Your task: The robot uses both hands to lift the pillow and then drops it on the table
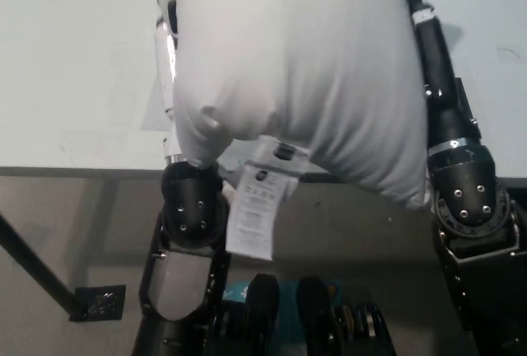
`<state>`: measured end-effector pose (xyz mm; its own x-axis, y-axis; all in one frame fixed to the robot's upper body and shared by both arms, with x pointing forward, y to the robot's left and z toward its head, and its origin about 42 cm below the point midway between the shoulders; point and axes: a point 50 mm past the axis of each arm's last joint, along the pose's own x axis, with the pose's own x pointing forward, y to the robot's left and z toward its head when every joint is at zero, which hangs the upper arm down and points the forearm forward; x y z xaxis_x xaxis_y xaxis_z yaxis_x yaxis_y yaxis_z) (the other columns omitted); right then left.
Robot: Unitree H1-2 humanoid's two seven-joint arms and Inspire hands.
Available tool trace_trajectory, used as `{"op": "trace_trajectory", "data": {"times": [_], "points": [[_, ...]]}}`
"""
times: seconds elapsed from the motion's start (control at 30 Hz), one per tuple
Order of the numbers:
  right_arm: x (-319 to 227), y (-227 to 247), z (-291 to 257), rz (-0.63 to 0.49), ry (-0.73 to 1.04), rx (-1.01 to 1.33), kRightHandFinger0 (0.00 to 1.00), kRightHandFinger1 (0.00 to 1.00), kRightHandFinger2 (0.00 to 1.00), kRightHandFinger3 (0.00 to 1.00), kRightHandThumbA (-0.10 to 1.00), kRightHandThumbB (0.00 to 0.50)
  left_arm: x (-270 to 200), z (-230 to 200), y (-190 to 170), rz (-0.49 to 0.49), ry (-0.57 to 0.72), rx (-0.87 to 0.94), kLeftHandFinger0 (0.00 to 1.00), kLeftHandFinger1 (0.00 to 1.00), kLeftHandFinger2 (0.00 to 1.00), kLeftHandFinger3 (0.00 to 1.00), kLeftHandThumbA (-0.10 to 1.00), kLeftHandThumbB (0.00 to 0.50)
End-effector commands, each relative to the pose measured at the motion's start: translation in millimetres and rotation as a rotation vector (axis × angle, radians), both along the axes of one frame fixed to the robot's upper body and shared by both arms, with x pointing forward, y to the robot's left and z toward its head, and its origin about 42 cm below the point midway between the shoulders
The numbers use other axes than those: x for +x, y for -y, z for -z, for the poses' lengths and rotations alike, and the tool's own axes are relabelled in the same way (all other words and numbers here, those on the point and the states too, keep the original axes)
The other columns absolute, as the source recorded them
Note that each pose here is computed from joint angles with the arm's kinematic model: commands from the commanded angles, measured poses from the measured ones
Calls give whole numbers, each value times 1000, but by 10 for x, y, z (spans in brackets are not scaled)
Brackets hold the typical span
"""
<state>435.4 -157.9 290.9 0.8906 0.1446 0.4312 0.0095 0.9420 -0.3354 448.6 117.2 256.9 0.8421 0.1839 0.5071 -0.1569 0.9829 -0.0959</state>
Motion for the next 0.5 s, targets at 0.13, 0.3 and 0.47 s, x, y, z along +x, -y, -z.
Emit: {"op": "trace_trajectory", "data": {"times": [0.13, 0.3, 0.47], "points": [[177, -252, 182, -125, -12, -26, 1000, 1000, 1000, 1000, 1000, 223, 312, 504, 28, 54, -194, -16, 1000, 1000, 1000, 1000, 1000, 28], [242, -197, 268, -125, -26, -22, 1000, 1000, 1000, 1000, 1000, 263, 320, 688, -160, 32, -218, 72, 1000, 1000, 1000, 1000, 1000, 57], [230, -133, 137, -128, 0, -4, 1000, 1000, 1000, 1000, 1000, 249, 378, 692, -372, 2, -205, 146, 1000, 1000, 1000, 1000, 1000, 103]]}}
